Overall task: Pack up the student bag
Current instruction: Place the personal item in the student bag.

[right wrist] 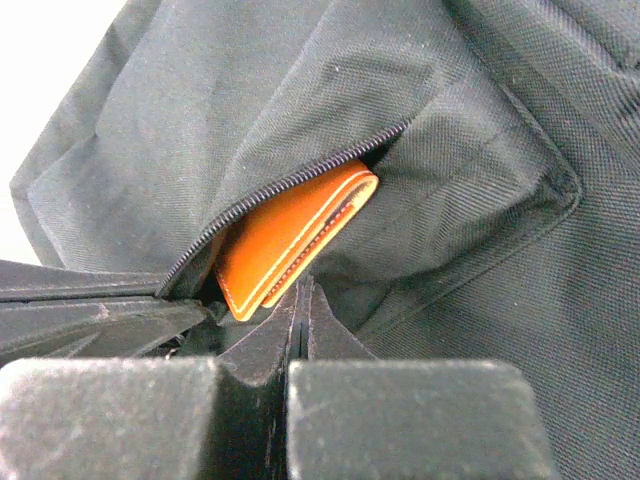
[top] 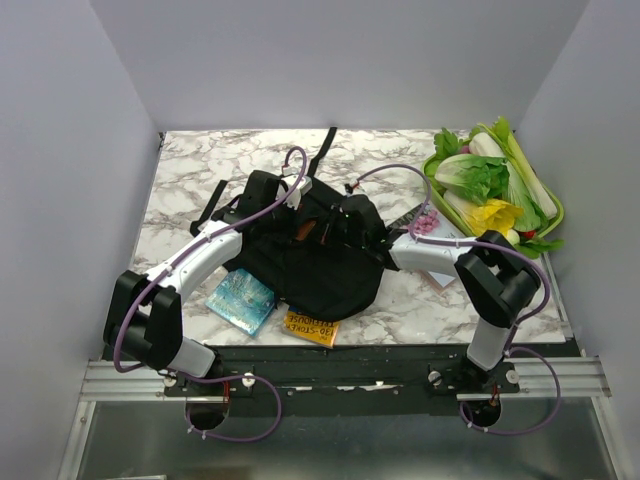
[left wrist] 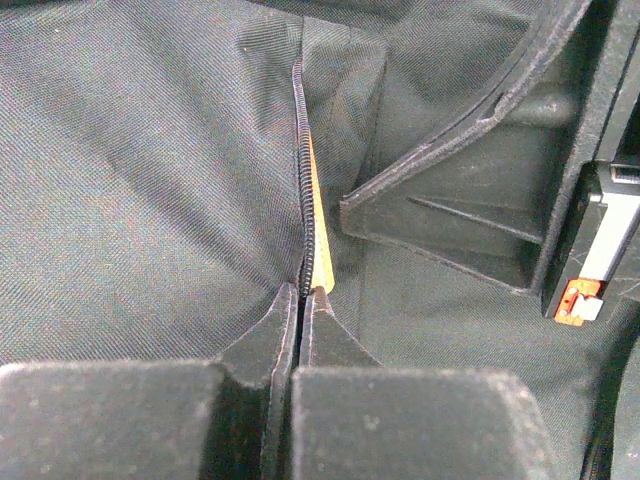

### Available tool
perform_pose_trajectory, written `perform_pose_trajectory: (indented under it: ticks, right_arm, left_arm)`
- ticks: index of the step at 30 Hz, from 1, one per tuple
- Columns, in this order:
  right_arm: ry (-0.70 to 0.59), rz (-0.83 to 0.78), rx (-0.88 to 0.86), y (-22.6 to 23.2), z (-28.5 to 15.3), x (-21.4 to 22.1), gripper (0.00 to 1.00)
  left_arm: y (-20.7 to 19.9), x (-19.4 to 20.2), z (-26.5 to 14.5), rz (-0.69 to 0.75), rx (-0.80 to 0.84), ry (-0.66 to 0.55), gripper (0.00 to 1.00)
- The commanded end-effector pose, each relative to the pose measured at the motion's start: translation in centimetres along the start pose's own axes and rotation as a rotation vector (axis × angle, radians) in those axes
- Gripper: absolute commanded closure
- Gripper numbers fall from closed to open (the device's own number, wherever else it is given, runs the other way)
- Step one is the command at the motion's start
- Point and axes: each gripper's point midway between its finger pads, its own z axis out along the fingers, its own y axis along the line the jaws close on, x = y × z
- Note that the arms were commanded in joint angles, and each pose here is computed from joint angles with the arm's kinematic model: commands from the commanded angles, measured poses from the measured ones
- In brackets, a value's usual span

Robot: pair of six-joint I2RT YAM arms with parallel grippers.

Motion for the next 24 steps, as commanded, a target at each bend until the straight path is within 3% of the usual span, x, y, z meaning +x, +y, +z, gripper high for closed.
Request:
perform_pose_trajectory:
  ticks: [1, 15, 22, 24]
  right_arm:
    - [-0.037, 0.01, -0.051, 1.7, 0.9, -1.1, 0.99]
    - [-0.015, 0.047, -0.077, 2.9, 4.4, -1.3, 0.99]
    - [-0.068, 0.021, -0.087, 3.2, 2.1, -2.4, 0.99]
    - [-0.052, 0.01, -0.055, 1.3, 0.9, -1.0, 0.86]
  left_arm:
    - [-1.2, -0.1, -0.8, -0.005, 0.056, -0.014, 1.0]
    - [-2.2, -0.4, -1.1, -0.015, 0.105, -0.019, 1.0]
    - [-2.7, -0.2, -1.4, 0.002, 0.145, -0.002, 1.0]
    - [-2.4, 0.1, -1.3, -0.009, 0.151, 0.017, 0.97]
